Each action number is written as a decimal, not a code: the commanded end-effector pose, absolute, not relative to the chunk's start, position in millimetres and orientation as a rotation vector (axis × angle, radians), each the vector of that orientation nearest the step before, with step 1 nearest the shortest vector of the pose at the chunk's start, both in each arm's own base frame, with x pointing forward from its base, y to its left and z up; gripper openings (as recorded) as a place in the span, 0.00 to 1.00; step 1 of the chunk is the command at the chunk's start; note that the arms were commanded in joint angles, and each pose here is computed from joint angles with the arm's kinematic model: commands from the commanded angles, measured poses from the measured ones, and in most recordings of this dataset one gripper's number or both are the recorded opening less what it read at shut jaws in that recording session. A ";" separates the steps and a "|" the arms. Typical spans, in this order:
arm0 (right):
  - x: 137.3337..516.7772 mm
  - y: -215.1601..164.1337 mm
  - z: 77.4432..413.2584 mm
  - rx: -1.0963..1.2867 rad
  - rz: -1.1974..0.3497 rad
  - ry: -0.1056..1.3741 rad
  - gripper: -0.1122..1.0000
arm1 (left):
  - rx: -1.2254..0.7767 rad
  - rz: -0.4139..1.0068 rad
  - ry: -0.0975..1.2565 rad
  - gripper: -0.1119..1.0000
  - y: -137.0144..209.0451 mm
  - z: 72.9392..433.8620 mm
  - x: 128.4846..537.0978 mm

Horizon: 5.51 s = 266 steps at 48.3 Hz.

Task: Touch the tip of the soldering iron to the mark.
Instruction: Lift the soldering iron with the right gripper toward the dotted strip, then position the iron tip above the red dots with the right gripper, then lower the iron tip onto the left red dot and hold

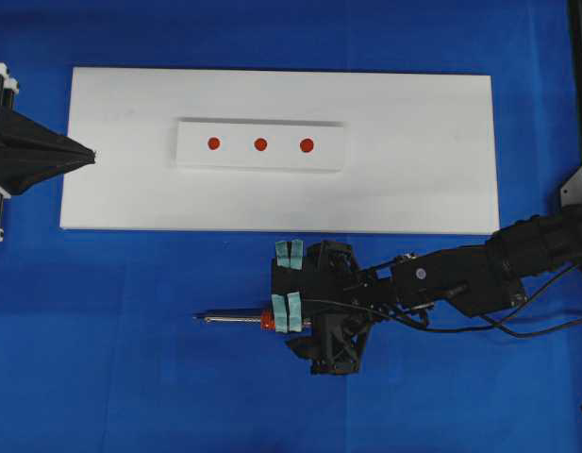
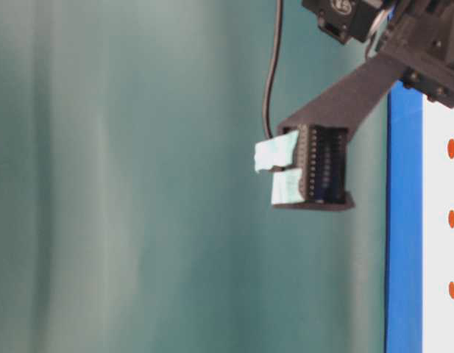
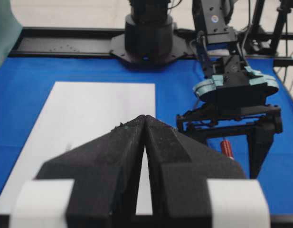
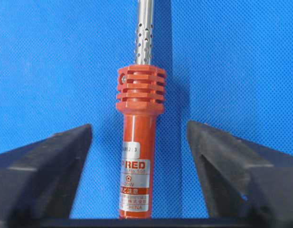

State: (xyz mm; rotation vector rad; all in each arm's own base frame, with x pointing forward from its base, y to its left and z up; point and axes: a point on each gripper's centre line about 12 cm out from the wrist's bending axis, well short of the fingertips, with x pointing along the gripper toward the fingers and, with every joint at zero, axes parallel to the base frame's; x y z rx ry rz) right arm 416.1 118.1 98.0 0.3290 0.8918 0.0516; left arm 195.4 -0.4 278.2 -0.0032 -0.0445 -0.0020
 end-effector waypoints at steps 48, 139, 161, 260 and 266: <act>415.2 110.3 152.9 0.338 0.056 0.833 0.16 | -0.005 -0.002 -0.064 0.12 -0.3 284.2 194.1; 386.4 -64.4 252.7 -0.053 -0.227 0.868 0.16 | -0.006 -0.002 -0.067 0.12 -0.3 284.9 193.4; 388.2 -88.7 255.4 -0.086 -0.239 0.863 0.16 | -0.006 -0.002 -0.063 0.12 -0.3 284.0 194.2; 398.6 -77.5 224.3 -0.041 -0.210 1.080 0.16 | -0.003 -0.002 -0.061 0.12 -0.4 283.7 194.4; 408.3 -77.9 214.6 -0.041 -0.205 1.083 0.16 | -0.003 -0.002 -0.061 0.12 -0.4 283.7 194.4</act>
